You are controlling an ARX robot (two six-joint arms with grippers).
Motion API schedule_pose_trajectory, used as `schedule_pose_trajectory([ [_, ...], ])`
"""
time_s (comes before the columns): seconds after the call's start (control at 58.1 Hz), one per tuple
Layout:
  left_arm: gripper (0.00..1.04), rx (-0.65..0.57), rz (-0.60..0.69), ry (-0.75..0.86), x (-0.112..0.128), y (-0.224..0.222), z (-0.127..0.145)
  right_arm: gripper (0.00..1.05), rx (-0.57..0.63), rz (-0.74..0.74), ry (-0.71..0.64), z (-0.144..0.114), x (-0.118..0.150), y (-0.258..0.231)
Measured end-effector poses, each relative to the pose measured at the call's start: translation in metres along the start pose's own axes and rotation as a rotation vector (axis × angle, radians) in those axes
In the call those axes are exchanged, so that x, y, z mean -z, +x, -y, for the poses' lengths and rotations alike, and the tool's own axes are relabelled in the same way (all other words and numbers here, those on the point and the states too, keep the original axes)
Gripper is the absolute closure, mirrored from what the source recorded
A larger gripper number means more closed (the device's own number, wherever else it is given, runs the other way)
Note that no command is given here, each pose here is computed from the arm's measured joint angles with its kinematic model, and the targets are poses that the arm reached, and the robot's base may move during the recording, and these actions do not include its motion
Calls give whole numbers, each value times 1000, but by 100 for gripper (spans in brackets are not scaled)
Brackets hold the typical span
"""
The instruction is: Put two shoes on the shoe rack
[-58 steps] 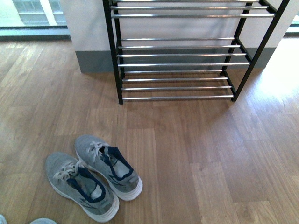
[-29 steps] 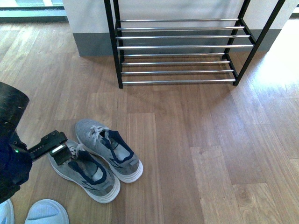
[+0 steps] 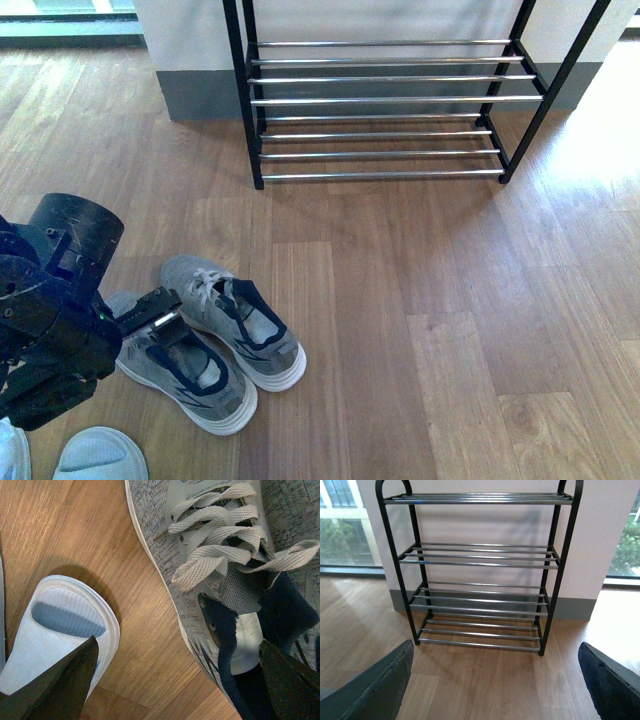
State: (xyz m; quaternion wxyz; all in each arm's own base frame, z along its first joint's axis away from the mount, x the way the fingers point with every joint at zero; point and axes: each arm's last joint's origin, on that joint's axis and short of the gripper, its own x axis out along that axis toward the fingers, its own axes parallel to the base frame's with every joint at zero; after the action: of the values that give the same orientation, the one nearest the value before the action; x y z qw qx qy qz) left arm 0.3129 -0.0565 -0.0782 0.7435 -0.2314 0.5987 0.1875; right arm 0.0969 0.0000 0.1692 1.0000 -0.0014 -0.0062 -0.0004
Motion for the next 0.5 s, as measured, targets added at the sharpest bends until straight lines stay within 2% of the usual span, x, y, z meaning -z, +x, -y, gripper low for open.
schedule_pose_trajectory([
  [0.447,9,-6,-24,3,-6,48,15,9,0,0,0,0,0,0],
  [0.499,15,-8,-22,9,-5,51,16,9,0,0,0,0,0,0],
])
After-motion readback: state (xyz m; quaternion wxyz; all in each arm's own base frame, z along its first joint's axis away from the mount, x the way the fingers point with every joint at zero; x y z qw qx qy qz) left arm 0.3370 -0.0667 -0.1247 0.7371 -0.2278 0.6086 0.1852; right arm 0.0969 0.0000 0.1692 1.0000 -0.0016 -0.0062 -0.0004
